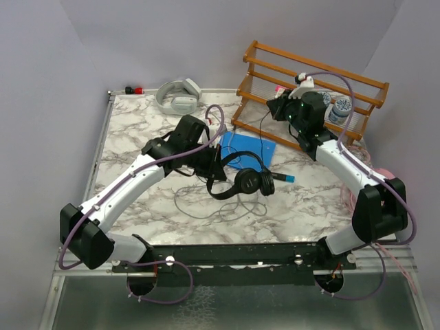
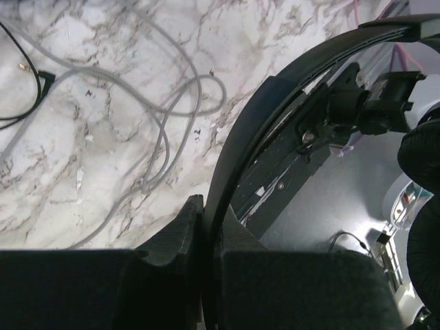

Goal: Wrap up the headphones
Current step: Wrap the headphones cable around the headphones.

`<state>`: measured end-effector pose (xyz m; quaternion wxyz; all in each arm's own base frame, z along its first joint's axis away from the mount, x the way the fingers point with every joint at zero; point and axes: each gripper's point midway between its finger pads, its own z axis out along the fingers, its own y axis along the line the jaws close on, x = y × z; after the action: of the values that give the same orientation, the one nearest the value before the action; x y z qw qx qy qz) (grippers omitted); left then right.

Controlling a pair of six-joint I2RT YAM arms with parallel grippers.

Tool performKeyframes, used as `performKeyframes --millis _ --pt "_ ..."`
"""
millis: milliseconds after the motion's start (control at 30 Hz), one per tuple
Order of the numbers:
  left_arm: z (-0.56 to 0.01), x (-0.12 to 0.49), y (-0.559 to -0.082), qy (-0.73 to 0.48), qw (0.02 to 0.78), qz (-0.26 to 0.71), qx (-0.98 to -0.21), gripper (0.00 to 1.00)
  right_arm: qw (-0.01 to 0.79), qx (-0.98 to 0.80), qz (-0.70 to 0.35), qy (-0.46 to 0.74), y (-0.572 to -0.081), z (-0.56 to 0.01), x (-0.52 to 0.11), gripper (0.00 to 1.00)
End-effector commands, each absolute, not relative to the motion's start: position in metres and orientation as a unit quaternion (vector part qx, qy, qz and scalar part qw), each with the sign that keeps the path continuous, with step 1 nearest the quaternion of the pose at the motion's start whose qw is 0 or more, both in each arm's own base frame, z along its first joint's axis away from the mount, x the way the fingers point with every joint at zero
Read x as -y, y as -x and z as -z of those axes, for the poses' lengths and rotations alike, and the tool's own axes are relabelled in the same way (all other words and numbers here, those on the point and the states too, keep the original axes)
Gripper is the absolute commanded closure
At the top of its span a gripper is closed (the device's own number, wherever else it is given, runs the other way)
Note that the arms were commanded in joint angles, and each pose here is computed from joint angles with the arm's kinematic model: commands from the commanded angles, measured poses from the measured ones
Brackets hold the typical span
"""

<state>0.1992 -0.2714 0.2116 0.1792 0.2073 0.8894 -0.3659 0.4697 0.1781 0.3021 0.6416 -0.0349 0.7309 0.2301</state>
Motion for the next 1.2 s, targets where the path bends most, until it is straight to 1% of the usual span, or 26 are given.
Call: performKeyframes --millis 0,133,267,433,567,667,767,1000,1167 --pt "-0.268 0.288 -0.211 -0.205 0.241 0.419 -0.851 1.0 0.594 -0.757 -0.272 0.023 -0.449 -0.248 -0.184 1.0" --pt "-0.3 0.297 -0.213 -0.188 0.247 0.476 -0.823 1.0 0.556 -0.77 -0.312 0.028 -0.43 -0.21 -0.195 0.99" --pt "-0.329 0.293 -0.23 -0.148 0.264 0.509 -0.806 1.0 0.526 -0.765 -0.37 0.044 -0.407 -0.192 -0.212 1.0" --pt "-0.353 0.278 -0.265 -0.07 0.323 0.498 -0.802 1.0 0.497 -0.748 -0.43 0.091 -0.371 -0.183 -0.248 1.0" --pt "-0.361 0.272 -0.284 -0.026 0.349 0.487 -0.8 1.0 0.482 -0.709 -0.493 0.152 -0.327 -0.195 -0.291 0.99" --pt "-0.358 0.268 -0.295 -0.008 0.364 0.471 -0.804 1.0 0.488 -0.648 -0.543 0.216 -0.281 -0.216 -0.321 1.0" --pt "-0.353 0.26 -0.305 0.013 0.385 0.446 -0.808 1.0 0.488 -0.595 -0.583 0.26 -0.246 -0.231 -0.336 0.99" --pt "-0.346 0.218 -0.33 0.077 0.468 0.348 -0.809 1.0 0.482 -0.521 -0.636 0.304 -0.196 -0.267 -0.344 0.99" --pt "-0.347 0.182 -0.342 0.118 0.517 0.265 -0.805 1.0 0.47 -0.489 -0.668 0.306 -0.169 -0.289 -0.337 0.97"
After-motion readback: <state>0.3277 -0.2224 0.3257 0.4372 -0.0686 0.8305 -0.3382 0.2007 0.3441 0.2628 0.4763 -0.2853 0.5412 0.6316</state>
